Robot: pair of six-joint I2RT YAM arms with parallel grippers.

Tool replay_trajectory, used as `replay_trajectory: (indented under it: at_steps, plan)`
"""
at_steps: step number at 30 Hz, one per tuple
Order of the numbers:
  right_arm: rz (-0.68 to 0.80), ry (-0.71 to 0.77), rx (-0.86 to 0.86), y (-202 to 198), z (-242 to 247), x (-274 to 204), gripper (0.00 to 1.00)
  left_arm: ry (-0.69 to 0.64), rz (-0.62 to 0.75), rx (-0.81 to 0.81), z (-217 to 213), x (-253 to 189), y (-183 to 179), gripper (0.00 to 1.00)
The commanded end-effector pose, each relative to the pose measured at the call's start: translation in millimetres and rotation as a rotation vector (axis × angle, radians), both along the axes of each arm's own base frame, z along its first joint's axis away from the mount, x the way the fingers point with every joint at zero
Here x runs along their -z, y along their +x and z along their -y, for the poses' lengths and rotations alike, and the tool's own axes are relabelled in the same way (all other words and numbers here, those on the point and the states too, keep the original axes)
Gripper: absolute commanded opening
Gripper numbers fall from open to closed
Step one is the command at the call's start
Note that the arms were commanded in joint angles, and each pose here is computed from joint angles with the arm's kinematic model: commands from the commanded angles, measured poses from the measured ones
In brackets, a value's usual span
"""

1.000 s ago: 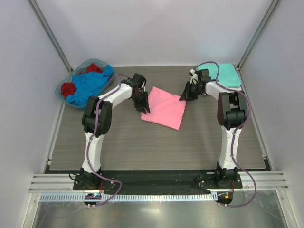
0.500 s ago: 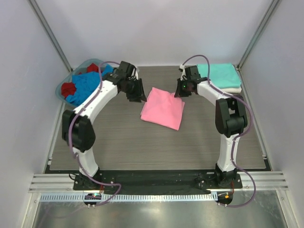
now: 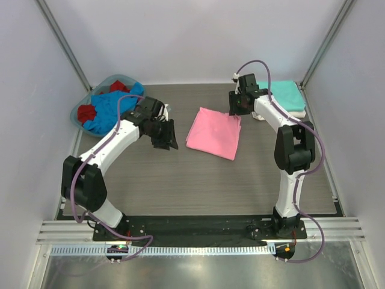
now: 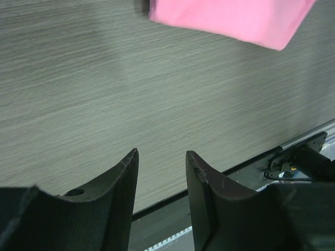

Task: Fold and stack the t-shirts
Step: Fold the tshirt, then neatly place the folded tshirt to the corner

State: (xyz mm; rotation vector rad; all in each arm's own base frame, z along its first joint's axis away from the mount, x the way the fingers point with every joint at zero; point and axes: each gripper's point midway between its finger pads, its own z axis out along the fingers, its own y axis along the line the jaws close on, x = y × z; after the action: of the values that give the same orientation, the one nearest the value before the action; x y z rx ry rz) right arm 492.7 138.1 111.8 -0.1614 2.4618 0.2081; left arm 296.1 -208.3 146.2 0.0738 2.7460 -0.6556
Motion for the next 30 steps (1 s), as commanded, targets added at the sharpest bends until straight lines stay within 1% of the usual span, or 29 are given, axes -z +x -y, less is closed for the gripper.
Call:
replay_trajectory:
  at_steps: [1,3,4,5,6,7,8,9,10,11,13,14,17,18,19,21,22,25,26,30]
  plan:
    - [-0.047,-0.005,0.014,5,7,15,0.48,-0.064,0.06,0.017,11,-12,11,0.43]
    - [-0.034,0.012,0.033,11,13,9,0.54,-0.117,0.045,0.018,22,-14,15,0.44]
    - [-0.029,0.018,0.038,12,15,6,0.56,-0.158,0.037,0.001,32,-11,25,0.44]
    - [-0.021,0.027,0.052,14,18,2,0.57,-0.2,0.015,0.012,41,-12,26,0.43]
    - [-0.023,0.035,0.067,14,22,0,0.58,-0.22,0.007,0.016,48,-12,30,0.43]
    - [-0.022,0.051,0.077,16,26,-2,0.59,-0.239,0.022,0.012,56,-17,43,0.43]
    - [-0.025,0.065,0.081,14,29,-3,0.59,-0.227,-0.009,0.014,62,-2,49,0.43]
    - [-0.032,0.078,0.096,14,33,-3,0.61,-0.24,-0.026,0.023,68,3,53,0.42]
    - [-0.039,0.087,0.105,13,36,-2,0.61,-0.262,-0.001,0.037,76,-4,65,0.42]
    - [-0.06,0.108,0.104,8,35,3,0.62,-0.252,-0.042,0.034,81,16,70,0.41]
    - [-0.097,0.146,0.121,0,34,11,0.63,-0.251,-0.04,0.034,87,24,81,0.41]
    - [-0.103,0.161,0.129,-1,34,12,0.63,-0.237,-0.057,0.031,89,39,89,0.41]
    - [-0.142,0.217,0.195,-7,32,25,0.64,-0.202,-0.063,0.011,89,58,103,0.39]
    - [-0.132,0.252,0.2,-5,27,23,0.64,-0.178,-0.085,0.008,88,74,104,0.39]
    - [-0.16,0.28,0.232,-11,24,31,0.65,-0.152,-0.091,-0.004,85,80,106,0.39]
    - [-0.135,0.308,0.267,-8,23,33,0.67,-0.117,-0.087,-0.017,79,89,112,0.38]
    - [-0.158,0.322,0.305,-14,24,41,0.67,-0.088,-0.1,-0.028,74,97,112,0.38]
    - [-0.147,0.361,0.339,-14,21,44,0.67,-0.044,-0.113,-0.045,64,106,113,0.36]
    - [-0.166,0.368,0.372,-22,23,53,0.68,-0.025,-0.11,-0.056,60,108,114,0.36]
    - [-0.121,0.395,0.39,-21,22,56,0.68,0.009,-0.118,-0.06,54,115,112,0.35]
